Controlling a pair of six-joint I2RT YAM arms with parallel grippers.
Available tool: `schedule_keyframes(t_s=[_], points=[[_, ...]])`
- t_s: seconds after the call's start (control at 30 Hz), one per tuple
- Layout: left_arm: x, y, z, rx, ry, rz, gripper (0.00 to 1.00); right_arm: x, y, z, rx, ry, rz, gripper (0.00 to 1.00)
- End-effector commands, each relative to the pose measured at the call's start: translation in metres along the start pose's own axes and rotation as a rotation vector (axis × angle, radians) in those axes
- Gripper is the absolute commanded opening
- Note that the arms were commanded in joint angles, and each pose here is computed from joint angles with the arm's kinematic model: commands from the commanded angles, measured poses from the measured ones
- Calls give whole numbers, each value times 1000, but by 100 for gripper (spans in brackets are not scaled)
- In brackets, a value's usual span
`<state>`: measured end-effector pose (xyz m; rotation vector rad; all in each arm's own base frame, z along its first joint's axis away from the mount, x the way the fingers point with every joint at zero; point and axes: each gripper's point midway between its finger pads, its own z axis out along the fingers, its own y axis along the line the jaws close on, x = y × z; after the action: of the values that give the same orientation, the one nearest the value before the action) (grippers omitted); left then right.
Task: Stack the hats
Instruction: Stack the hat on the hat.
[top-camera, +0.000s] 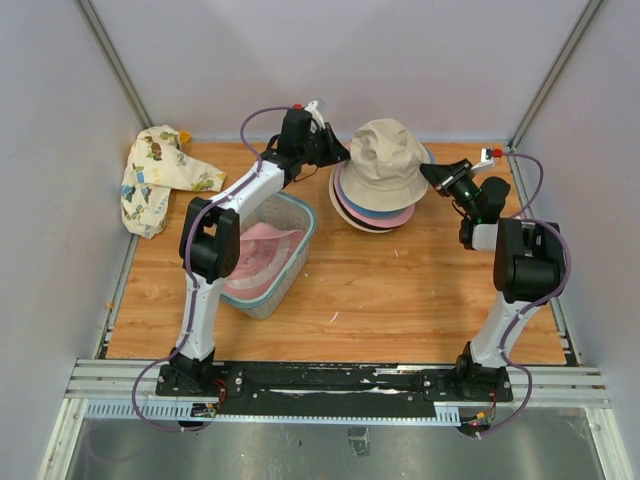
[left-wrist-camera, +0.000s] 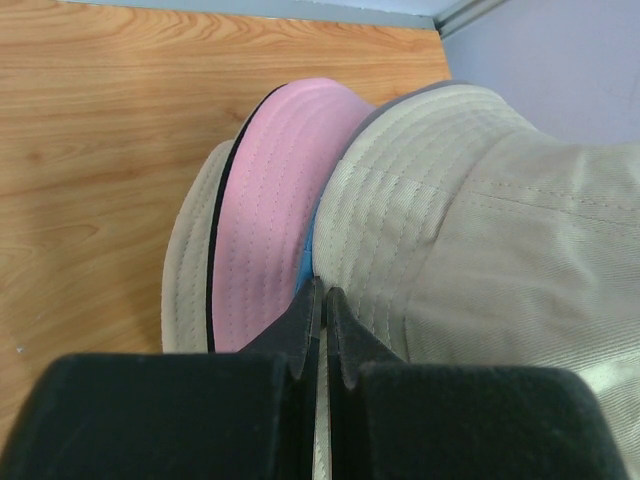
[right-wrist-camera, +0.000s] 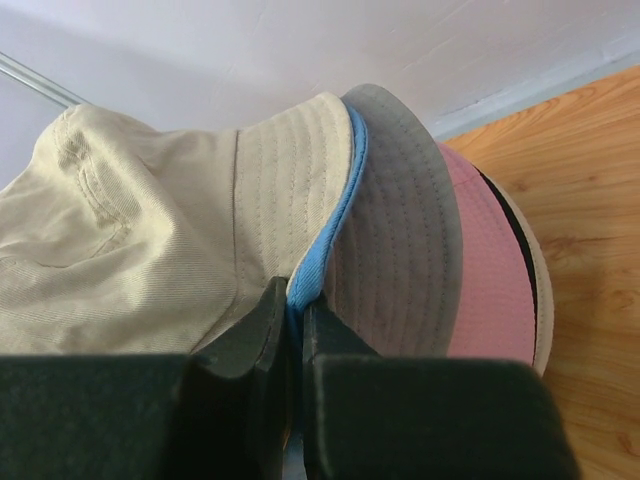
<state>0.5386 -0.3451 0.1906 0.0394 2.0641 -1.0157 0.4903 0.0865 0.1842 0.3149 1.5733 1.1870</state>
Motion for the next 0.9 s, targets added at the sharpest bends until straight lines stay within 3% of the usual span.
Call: schedule_keyframes(t_s=[0.0,0.27,0.33,0.43,0.57,0.87], points=[[95,46,13,-130,245,-28,0,112,-88,-40,352,298,136,1],[103,50,4,-145,263,-21,0,98,-60,-34,370,320,54,4],[101,50,1,-152,257,-21,0,95,-56,-35,379,325,50,10],[97,47,-3,-153,242,-25,0,96,-56,-38,390,326,52,29],[87,44,-10,-150,213,-38,3,92,-55,-46,412,298,45,47],[68,39,-25,-139,162,-49,9,59,-42,-64,465,193,3,61]])
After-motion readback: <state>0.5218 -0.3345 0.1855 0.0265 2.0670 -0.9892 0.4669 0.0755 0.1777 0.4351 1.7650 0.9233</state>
